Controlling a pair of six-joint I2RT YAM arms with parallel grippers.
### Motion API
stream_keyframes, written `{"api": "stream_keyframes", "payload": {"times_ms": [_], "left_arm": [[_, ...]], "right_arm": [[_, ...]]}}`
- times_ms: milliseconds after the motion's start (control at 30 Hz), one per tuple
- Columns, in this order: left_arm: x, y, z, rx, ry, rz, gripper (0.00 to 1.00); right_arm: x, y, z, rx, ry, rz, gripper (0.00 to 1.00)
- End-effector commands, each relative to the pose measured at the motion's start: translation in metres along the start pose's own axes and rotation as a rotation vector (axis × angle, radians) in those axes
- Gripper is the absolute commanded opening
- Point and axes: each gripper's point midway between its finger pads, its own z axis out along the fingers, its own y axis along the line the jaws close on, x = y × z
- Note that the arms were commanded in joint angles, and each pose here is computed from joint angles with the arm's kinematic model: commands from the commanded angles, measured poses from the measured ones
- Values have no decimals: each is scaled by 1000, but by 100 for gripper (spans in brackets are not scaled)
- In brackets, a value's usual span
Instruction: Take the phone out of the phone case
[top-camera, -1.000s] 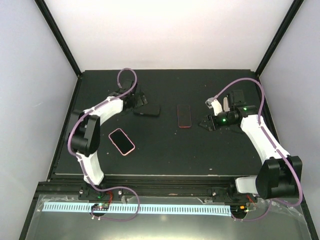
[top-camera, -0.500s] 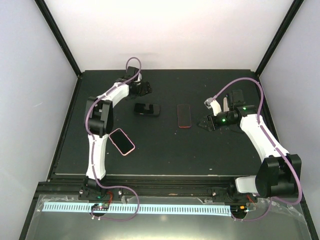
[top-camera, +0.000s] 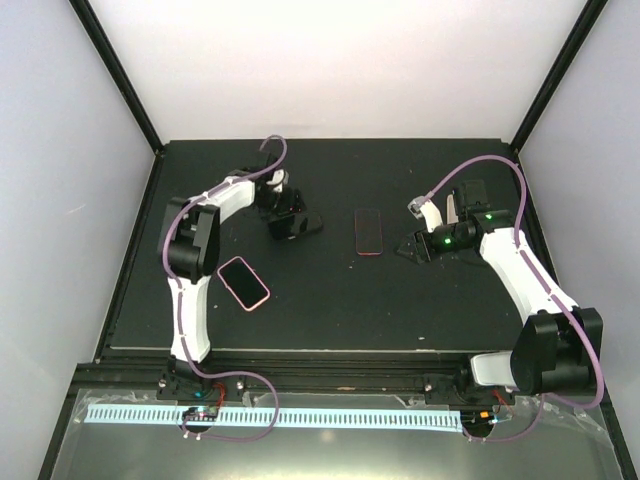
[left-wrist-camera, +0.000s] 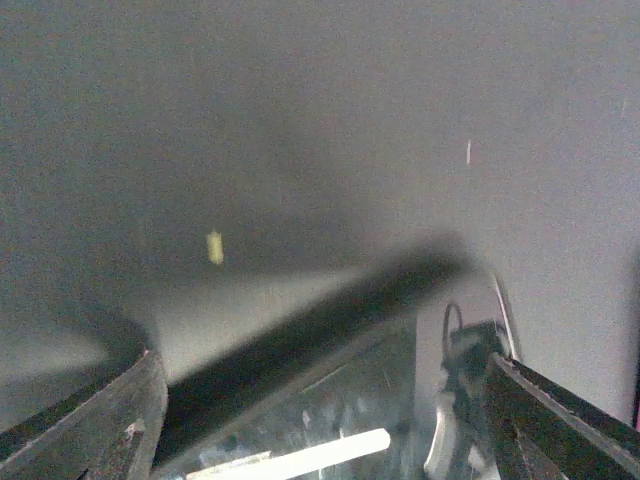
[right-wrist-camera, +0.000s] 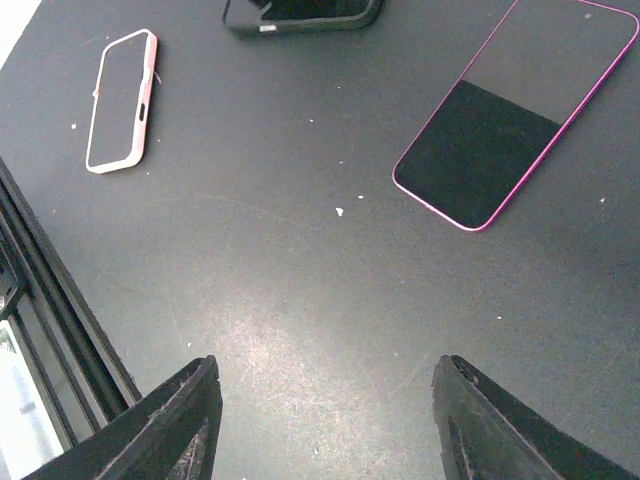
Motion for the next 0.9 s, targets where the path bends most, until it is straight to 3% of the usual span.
{"api": "stream_keyframes", "payload": {"times_ms": [0,133,233,400,633,867], "left_arm": [[65,-5,-12,-19,108,63,89],[110,-17,-20,-28,136,142,92],[123,-15,-24,-150,127,189,98],[97,-11,-40,-359,57,193,99],[67,-38,-37,-357,-8,167,99],[59,-43,-13,-453,38,184,99]], "right_arm": [[-6,3,-4,-11,-15,-24,59],[-6,2,-4,-5,-14,-26,59],[-5,1,-4,1,-11,-24,60],[-5,2,-5,4,-17,-25,60],[-8,2,-11,27,-35,-43,60],[-10,7,-14,16,-49,-51,60]]}}
